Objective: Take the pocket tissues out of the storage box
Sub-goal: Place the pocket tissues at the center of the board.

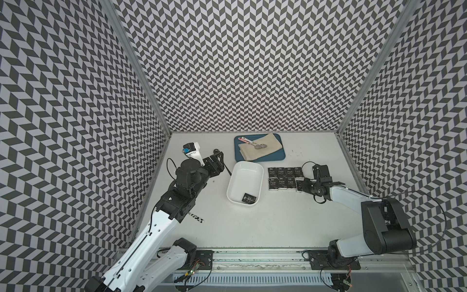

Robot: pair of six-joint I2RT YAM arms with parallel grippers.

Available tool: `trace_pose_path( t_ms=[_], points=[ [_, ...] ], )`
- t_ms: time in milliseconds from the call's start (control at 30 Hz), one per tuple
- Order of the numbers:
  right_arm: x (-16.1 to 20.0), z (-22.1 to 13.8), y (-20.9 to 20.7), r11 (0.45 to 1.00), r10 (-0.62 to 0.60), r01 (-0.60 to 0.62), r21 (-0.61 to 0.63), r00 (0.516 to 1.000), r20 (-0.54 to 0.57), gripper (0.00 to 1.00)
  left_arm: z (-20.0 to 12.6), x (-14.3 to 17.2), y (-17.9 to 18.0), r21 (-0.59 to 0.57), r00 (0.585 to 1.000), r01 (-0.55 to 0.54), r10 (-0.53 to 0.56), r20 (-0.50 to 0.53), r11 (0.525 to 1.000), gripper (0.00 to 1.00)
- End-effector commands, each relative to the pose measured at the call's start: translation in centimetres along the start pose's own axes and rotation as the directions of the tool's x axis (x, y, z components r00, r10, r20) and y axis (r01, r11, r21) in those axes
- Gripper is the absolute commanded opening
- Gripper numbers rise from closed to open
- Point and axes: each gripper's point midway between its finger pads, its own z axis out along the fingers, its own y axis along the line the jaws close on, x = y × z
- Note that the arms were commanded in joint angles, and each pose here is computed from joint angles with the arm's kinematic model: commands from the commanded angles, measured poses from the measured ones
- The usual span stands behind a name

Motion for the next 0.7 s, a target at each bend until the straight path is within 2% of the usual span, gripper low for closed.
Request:
trace_pose_path(
  t_ms=[0,400,667],
  points=[
    [-0.7,0.3,0.1,1.0,-0.03,0.03,0.002,1.0,0.007,0.28,-0.2,-1.4,-0.7,0.014,0.999,-0.011,0.01,0.037,1.0,0.75],
    [-1.8,1.3,-0.1,0.998,-0.054,0.053,0.036,0.999,0.008,0.29,0.3,-1.2,-0.4,-0.007,0.999,-0.015,0.015,0.028,1.0,0.75],
    [-2.9,0.4,0.5,0.998,-0.055,0.054,0.024,0.998,0.033,0.3,0.5,-1.1,-0.4,-0.01,1.0,-0.015,0.016,0.026,1.0,0.75]
  ],
)
